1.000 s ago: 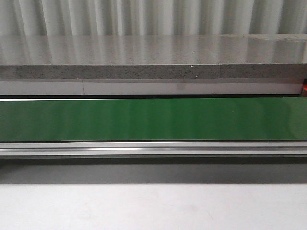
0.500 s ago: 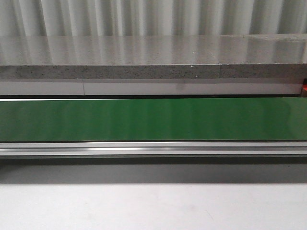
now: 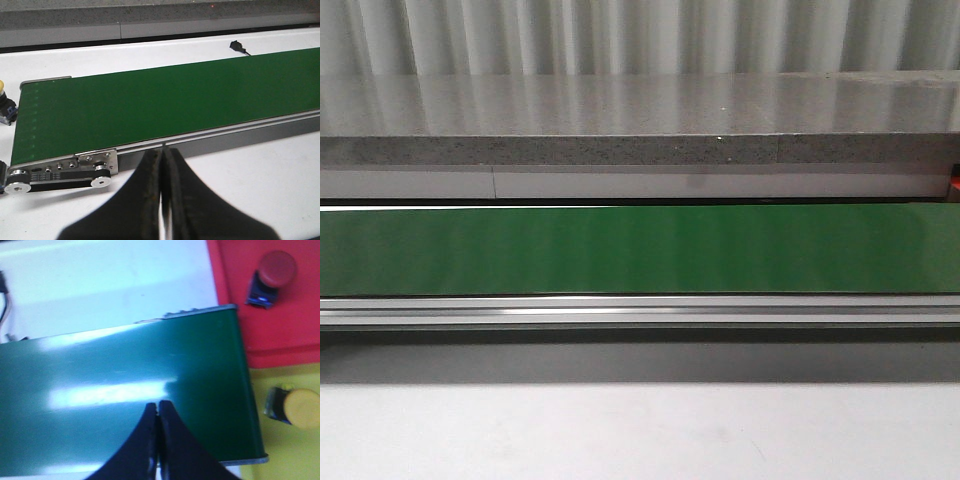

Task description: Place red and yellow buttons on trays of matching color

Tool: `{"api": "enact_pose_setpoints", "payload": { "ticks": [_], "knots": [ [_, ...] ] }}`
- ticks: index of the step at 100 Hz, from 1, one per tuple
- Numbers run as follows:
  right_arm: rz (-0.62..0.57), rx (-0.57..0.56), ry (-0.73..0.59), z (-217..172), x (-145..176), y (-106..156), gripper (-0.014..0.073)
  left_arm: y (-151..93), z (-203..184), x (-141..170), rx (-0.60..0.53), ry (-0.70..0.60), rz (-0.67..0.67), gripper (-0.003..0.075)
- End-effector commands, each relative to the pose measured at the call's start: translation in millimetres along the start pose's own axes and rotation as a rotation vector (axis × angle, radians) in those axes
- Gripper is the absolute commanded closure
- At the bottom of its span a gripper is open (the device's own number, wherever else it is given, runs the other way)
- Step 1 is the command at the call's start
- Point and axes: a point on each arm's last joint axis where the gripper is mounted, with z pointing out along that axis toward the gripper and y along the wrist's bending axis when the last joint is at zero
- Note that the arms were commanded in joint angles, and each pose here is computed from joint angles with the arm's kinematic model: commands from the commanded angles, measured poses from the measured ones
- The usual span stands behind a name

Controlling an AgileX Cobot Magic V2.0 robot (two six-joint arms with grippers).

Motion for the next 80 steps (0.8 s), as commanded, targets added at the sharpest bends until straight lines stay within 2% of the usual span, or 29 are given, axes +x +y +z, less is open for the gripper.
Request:
{"api": "enact_pose_setpoints", "payload": {
  "ticks": [1, 21, 35, 51, 80],
  "knots": [
    [-0.118, -0.053, -0.108, -26, -3, 22, 0.0662, -1, -3, -12, 0.013, -0.078, 0.003, 0.074],
    [-0.297, -0.148, -0.162, -41, 16, 56, 0.0662, -1, -3, -12, 0.013, -0.078, 0.003, 0.074],
    [-0.339, -0.192, -0.216, -48, 41, 63, 0.0662, -2, -3, -12, 0.015, -0.081, 0.001, 0.074],
    [-0.366, -0.23, -0.28, -58, 75, 60, 0.0662, -2, -3, -12, 0.015, -0.082, 0.001, 0.074],
    [-0.371, -0.255, -0.374, -76, 142, 36, 0.0662, -1, -3, -15, 0.013, -0.11, 0.0, 0.074]
  ]
}}
